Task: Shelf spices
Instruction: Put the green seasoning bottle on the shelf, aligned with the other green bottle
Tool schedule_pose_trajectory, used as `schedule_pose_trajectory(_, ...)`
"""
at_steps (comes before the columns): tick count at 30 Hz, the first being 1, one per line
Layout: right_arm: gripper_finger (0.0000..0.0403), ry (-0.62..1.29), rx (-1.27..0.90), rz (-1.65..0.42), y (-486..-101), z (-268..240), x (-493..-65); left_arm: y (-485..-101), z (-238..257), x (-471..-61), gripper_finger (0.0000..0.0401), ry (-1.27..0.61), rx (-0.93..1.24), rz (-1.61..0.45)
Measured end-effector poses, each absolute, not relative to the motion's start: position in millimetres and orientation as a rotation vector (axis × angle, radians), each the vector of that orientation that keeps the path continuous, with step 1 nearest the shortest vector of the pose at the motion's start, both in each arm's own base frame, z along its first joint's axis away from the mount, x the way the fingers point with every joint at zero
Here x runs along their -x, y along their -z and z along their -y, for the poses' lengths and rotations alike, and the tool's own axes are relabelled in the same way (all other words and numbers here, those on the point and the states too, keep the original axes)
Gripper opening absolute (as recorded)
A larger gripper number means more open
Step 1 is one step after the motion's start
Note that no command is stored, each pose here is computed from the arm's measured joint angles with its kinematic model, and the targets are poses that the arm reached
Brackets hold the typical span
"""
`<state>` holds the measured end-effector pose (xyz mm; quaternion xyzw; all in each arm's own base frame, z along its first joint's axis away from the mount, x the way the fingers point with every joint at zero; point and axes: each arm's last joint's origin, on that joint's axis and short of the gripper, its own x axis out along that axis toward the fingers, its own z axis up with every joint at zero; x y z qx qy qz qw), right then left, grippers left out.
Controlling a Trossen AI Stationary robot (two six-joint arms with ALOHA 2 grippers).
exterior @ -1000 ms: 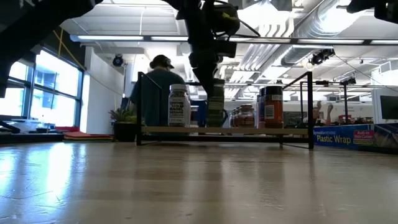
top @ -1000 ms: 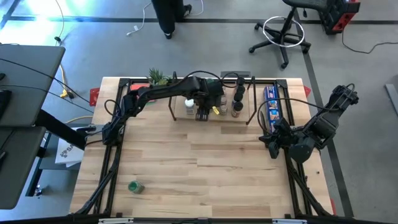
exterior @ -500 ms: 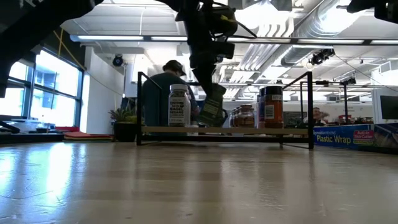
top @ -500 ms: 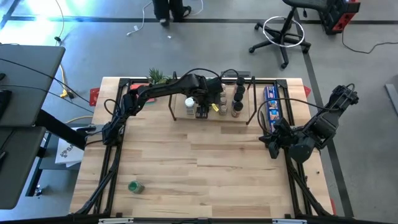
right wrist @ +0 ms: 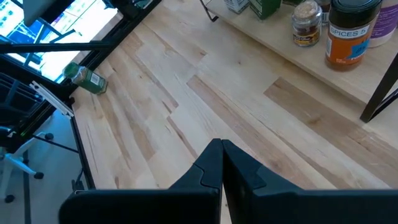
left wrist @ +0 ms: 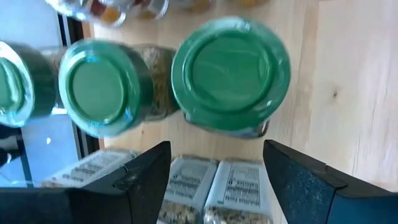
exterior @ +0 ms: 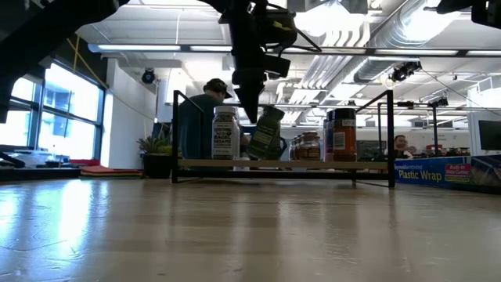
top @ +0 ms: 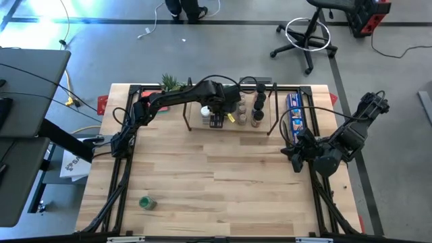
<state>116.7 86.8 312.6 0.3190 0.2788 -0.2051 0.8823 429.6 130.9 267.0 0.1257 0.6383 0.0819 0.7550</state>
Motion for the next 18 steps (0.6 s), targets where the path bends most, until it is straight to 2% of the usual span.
schedule_pose_trajectory(9, 0.0000, 0.425, -0.663, -0.581, -313, -87, -117, -269, -129, -425, 0.0253, -0.213, -0.232, -1.439)
schedule_pose_trajectory(18, 0.0000, 0.427, -0.659, -0.583, -312, -87, -117, -291, -128, -428, 0.0252, -0.212, -0.240, -1.349)
